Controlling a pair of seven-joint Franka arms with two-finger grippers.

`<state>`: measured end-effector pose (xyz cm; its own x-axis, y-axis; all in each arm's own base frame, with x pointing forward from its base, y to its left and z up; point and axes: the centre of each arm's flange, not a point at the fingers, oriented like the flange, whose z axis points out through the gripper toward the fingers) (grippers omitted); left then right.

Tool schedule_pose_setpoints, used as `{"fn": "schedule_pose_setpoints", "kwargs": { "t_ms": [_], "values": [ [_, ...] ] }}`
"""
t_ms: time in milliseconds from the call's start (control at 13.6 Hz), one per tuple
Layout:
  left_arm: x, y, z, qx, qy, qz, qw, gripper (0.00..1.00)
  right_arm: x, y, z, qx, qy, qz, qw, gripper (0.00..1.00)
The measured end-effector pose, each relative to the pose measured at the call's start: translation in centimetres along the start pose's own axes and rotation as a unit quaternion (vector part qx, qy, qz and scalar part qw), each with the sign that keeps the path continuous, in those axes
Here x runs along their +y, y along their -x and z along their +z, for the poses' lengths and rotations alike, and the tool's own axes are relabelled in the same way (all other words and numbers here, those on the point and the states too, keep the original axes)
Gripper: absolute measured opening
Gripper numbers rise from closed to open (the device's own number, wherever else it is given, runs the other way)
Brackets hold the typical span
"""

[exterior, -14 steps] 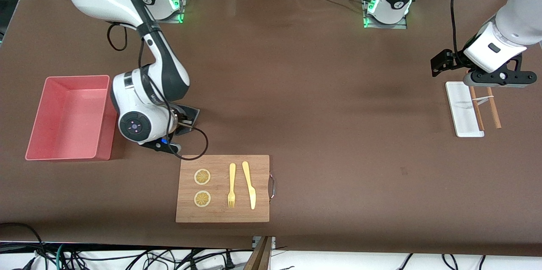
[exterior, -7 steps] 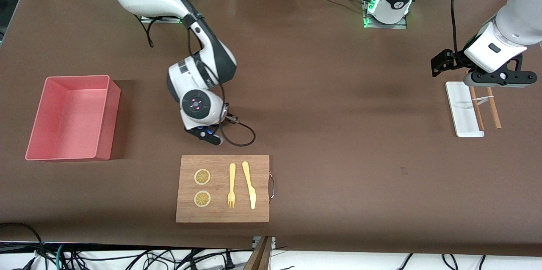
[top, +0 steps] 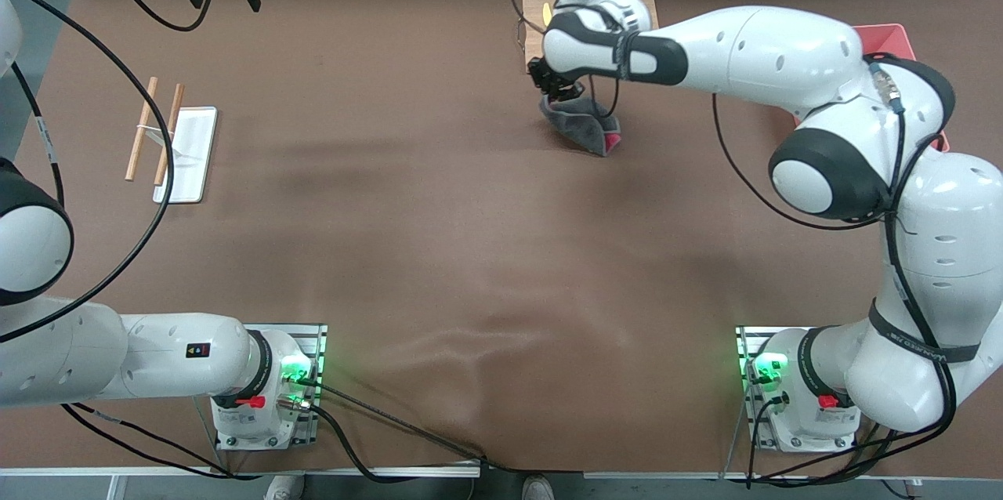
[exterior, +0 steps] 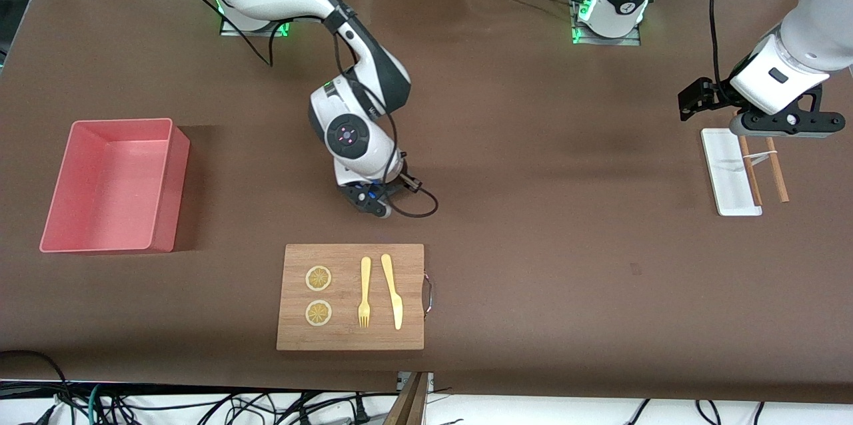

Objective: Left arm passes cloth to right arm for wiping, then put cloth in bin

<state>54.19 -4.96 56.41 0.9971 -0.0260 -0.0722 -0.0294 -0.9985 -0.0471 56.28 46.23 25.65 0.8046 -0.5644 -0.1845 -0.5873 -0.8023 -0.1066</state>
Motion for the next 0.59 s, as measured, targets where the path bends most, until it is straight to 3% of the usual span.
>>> {"fn": "schedule_pose_setpoints", "kwargs": {
  "t_ms": [293,587],
  "values": [
    [0.0,0.0,0.0,0.0,0.0,0.001,1.0,1.0,-1.0,1.5,0.2,0.001,-0.01,0.012,1.0,0.02],
    [0.0,0.0,0.0,-0.001,0.0,0.003,1.0,1.0,2.1,-4.0,-0.1,-0.019,0.051,-0.046,0.997,0.02]
  ]
}}
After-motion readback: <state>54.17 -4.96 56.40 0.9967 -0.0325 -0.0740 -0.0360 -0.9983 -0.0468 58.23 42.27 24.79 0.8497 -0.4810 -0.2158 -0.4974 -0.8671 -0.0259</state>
